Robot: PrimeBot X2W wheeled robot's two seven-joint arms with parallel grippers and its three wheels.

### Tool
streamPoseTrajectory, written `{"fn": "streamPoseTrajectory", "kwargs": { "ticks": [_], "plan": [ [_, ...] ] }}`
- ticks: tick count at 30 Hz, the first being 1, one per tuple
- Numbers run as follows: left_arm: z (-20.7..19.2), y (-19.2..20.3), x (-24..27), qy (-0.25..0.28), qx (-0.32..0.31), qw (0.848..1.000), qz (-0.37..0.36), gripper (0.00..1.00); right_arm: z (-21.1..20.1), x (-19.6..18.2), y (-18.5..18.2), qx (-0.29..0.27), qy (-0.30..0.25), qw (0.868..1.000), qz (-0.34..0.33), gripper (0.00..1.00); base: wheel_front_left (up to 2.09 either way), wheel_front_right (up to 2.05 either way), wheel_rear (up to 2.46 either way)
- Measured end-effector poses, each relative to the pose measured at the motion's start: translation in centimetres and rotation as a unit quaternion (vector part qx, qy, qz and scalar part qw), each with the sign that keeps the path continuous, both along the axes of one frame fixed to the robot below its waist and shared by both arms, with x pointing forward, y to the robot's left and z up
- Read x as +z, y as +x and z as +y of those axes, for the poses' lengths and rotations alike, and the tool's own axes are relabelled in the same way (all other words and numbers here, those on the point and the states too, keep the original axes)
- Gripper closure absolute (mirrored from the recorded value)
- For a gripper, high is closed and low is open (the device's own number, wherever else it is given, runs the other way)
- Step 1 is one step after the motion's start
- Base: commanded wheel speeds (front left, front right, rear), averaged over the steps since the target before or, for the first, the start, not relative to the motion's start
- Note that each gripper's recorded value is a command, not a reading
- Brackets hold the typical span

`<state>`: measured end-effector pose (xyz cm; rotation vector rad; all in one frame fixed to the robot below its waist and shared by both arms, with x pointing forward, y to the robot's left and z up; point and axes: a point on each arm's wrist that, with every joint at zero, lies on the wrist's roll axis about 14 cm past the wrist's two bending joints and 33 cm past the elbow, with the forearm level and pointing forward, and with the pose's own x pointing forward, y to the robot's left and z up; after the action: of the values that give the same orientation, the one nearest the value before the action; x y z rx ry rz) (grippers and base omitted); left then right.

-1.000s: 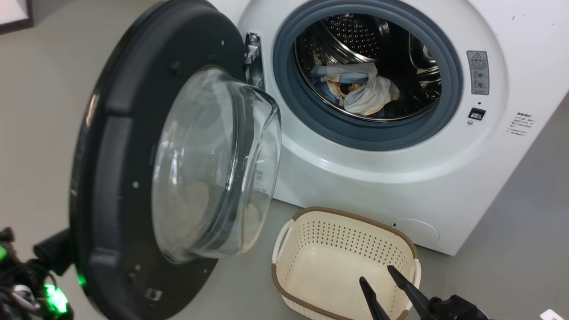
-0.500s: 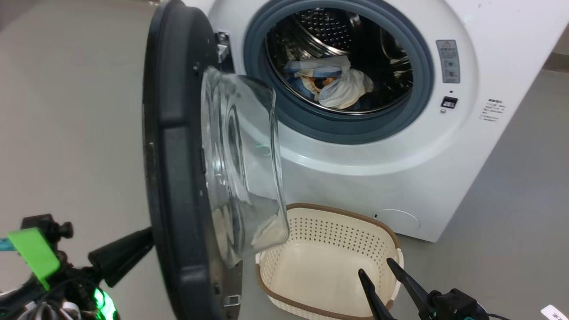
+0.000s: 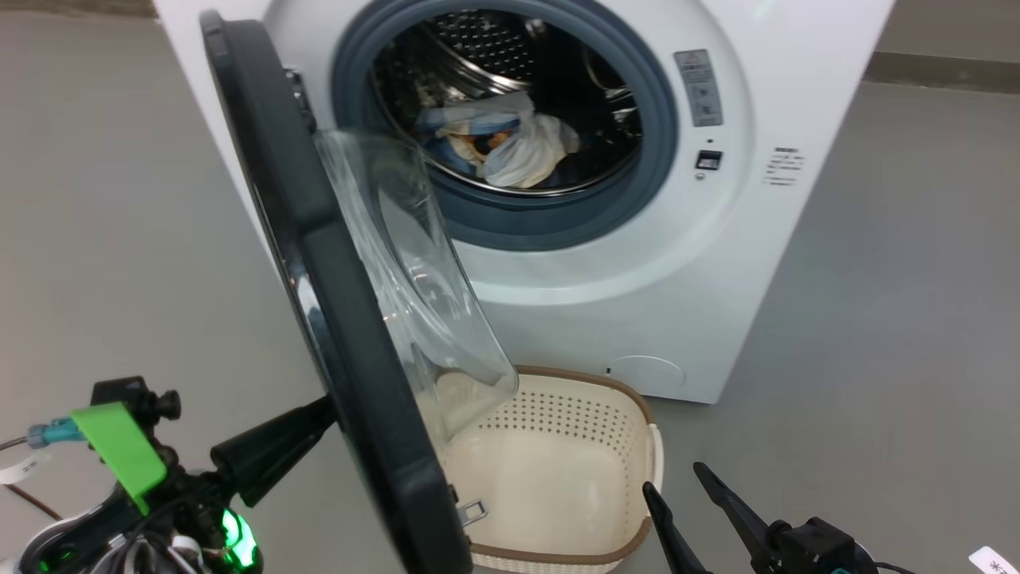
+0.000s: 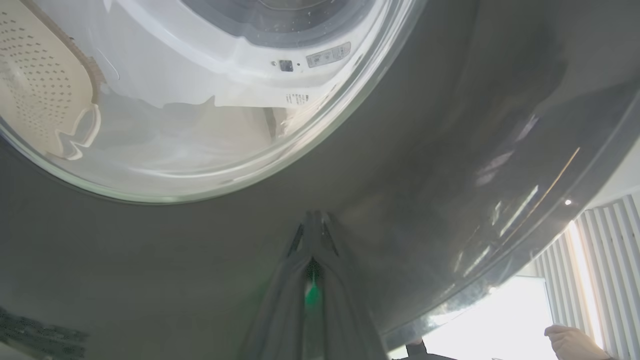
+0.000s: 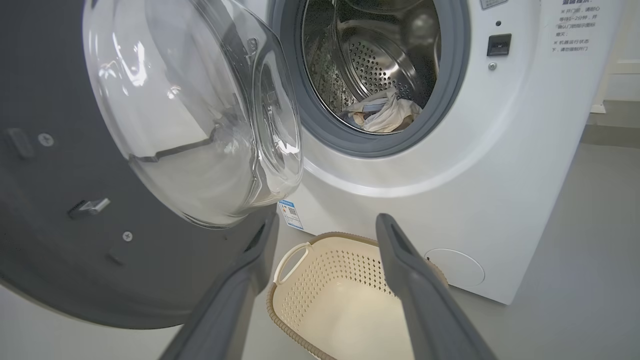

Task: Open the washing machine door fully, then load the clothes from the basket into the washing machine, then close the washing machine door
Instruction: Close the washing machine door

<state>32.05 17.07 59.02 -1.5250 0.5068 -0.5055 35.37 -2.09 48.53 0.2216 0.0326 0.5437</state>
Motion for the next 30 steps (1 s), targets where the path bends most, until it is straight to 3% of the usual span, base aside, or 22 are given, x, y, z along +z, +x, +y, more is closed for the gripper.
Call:
{"fn": "streamPoseTrajectory", "kwargs": {
  "ticks": [9, 16, 25, 30],
  "plan": [
    [-3.9, 3.2, -0.1, -0.005, -0.043, 0.999, -0.014, 1.00, -3.2, -0.1, -0.3, -0.051, -0.002, 0.999, 0.001, 0.00, 0.00, 0.00, 0.00],
    [-5.5, 6.8, 0.1, -0.003, -0.027, 0.999, -0.036, 1.00, -5.6, -0.2, -0.7, -0.086, -0.007, 0.996, 0.001, 0.00, 0.00, 0.00, 0.00],
    [-9.8, 9.7, 0.9, -0.004, -0.052, 0.997, -0.062, 1.00, -7.4, -0.4, -1.2, -0.113, -0.010, 0.994, 0.005, 0.00, 0.00, 0.00, 0.00],
    [-10.3, 11.7, 1.4, 0.000, -0.025, 0.997, -0.080, 1.00, -7.6, -0.7, -1.1, -0.115, -0.012, 0.993, 0.009, 0.00, 0.00, 0.00, 0.00]
  ]
}}
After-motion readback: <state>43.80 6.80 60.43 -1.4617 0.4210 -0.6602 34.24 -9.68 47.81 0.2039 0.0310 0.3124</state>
